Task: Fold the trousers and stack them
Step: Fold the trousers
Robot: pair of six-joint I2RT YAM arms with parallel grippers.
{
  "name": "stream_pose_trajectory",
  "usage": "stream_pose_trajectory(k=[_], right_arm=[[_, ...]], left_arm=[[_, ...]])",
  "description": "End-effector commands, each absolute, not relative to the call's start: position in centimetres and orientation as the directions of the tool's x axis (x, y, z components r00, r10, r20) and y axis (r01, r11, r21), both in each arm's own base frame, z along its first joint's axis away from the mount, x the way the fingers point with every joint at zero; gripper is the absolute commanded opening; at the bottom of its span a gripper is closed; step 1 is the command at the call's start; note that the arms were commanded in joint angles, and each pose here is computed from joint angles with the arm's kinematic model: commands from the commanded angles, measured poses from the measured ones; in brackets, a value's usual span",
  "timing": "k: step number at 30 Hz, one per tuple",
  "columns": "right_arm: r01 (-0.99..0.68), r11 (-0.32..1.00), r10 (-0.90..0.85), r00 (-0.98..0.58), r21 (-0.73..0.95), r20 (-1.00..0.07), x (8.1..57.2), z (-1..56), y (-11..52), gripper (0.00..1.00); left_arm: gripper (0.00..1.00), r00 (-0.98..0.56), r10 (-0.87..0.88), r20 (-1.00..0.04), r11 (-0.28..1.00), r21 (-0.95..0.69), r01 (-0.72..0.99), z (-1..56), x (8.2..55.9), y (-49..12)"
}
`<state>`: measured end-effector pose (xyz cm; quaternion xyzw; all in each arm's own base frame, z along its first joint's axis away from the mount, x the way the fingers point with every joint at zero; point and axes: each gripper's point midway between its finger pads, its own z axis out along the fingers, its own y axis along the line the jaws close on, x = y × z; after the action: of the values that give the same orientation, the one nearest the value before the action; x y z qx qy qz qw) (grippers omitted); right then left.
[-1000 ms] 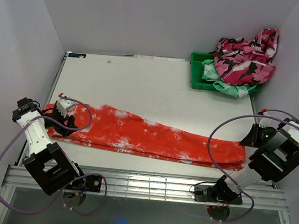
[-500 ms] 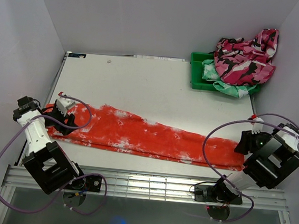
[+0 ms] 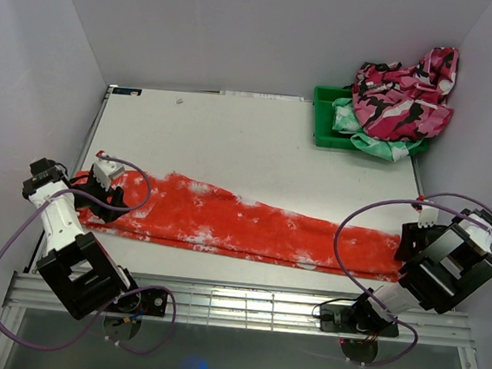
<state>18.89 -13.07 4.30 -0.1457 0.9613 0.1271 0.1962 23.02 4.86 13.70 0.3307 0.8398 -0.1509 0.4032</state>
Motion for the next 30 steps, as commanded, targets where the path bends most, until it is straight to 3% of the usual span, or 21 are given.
stream_pose_trajectory(k=[1, 8, 14, 18, 21, 26, 30], right_arm=[[-0.293, 0.91, -0.173, -0.912, 0.294, -0.373, 17.4, 3.9, -11.1, 0.6], [-0.228, 0.903, -0.096, -0.934, 0.366, -0.345, 17.3, 2.7, -10.2, 0.57], [-0.187, 0.889, -0.064, -0.955, 0.419, -0.29, 16.0, 1.8, -9.1, 0.46], [-0.182, 0.896, -0.059, -0.953, 0.406, -0.296, 16.5, 2.5, -9.6, 0.19], [-0.193, 0.907, -0.064, -0.942, 0.374, -0.33, 17.6, 4.3, -10.7, 0.08], [-0.238, 0.916, -0.1, -0.915, 0.323, -0.39, 18.9, 7.1, -11.6, 0.08], [-0.252, 0.916, -0.122, -0.916, 0.313, -0.382, 18.3, 6.7, -11.4, 0.08]], left_arm=[[0.79, -0.439, 0.406, -0.802, 0.733, -0.001, 0.68, 14.0, 23.3, 4.2], [0.79, -0.452, 0.384, -0.805, 0.75, -0.014, 0.661, 13.9, 23.5, 4.2], [0.79, -0.505, 0.343, -0.792, 0.771, -0.07, 0.633, 13.0, 23.2, 4.3], [0.82, -0.554, 0.312, -0.771, 0.813, -0.085, 0.577, 12.3, 23.6, 5.1], [0.86, -0.617, 0.26, -0.743, 0.851, -0.126, 0.51, 11.7, 24.0, 6.2], [0.98, -0.683, 0.26, -0.683, 0.875, -0.133, 0.466, 10.2, 23.3, 7.2], [0.98, -0.665, 0.305, -0.682, 0.898, -0.026, 0.44, 9.1, 23.3, 8.4]])
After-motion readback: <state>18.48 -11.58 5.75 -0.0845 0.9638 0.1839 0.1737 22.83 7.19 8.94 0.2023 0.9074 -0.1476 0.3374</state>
